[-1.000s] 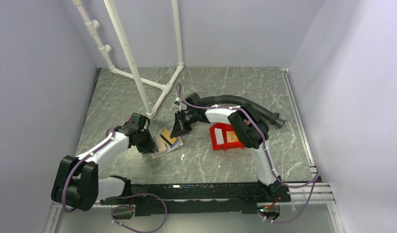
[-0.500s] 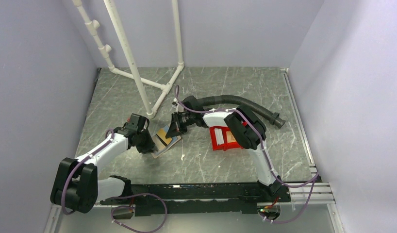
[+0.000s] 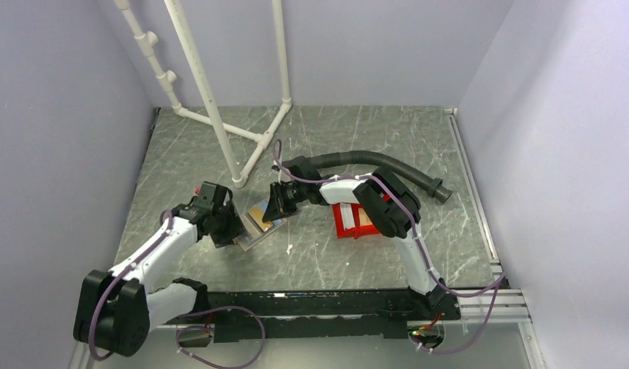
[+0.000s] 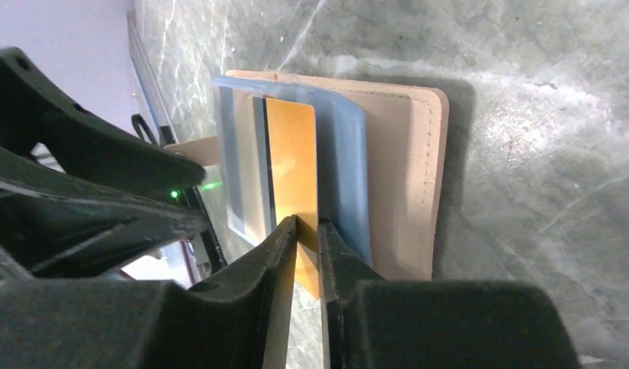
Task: Put the credit cards into the card holder
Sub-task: Insert the credit card into the card holder.
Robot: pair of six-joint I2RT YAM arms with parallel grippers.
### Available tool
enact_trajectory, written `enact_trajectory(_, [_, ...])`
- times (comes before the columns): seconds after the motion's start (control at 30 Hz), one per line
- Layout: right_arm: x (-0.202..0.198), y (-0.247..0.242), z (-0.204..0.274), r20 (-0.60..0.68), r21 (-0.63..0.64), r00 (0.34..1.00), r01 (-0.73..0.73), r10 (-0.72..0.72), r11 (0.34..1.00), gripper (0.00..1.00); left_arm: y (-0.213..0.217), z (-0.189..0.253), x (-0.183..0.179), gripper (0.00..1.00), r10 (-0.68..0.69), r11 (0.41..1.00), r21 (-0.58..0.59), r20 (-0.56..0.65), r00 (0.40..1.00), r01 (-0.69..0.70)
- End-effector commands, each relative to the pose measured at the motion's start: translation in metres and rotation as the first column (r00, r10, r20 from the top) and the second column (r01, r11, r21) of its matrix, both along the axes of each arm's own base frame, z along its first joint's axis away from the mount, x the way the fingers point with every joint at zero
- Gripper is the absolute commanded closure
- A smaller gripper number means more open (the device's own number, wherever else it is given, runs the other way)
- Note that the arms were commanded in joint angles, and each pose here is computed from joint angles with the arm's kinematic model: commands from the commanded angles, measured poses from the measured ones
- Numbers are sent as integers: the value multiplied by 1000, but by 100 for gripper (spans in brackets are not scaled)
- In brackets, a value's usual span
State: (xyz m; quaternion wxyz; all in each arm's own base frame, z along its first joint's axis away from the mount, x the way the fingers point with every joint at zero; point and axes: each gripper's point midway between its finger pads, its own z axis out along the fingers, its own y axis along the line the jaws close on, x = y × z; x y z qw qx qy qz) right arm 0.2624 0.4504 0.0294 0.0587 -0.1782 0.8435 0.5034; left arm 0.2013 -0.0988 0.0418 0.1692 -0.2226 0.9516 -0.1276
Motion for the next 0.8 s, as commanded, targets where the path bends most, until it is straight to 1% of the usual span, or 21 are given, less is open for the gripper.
enact_trajectory(0.0, [10, -8, 6, 136, -73, 991, -4, 14, 997, 80, 21, 18, 11, 48, 95, 994, 57, 53, 994, -98])
enact_trajectory(0.13, [11, -6, 12, 166, -62, 986, -23, 33, 998, 80, 31, -4, 11, 63, 126, 990, 62, -8, 992, -125])
enact_trajectory(0.27, [-1, 4, 16, 161, -31, 984, -78, 82, 996, 82, 21, -22, 14, 77, 96, 995, 27, -57, 994, -95])
enact_trajectory(0.4, [-23, 23, 23, 166, 18, 974, -162, 157, 987, 83, 12, -24, 19, 79, 84, 996, -25, -41, 996, -85])
enact_trajectory(0.5, [-38, 39, 30, 196, 33, 958, -218, 207, 975, 83, 10, -22, 21, 80, 79, 996, -34, -32, 996, -80])
enact_trajectory(0.63, [-47, 45, 36, 189, 58, 958, -229, 214, 972, 82, 9, -19, 21, 80, 73, 996, -44, -25, 997, -74])
enact_trajectory(0.77, [-50, 44, 35, 146, 57, 967, -219, 209, 974, 81, 6, -13, 22, 81, 69, 996, -64, -4, 998, -69])
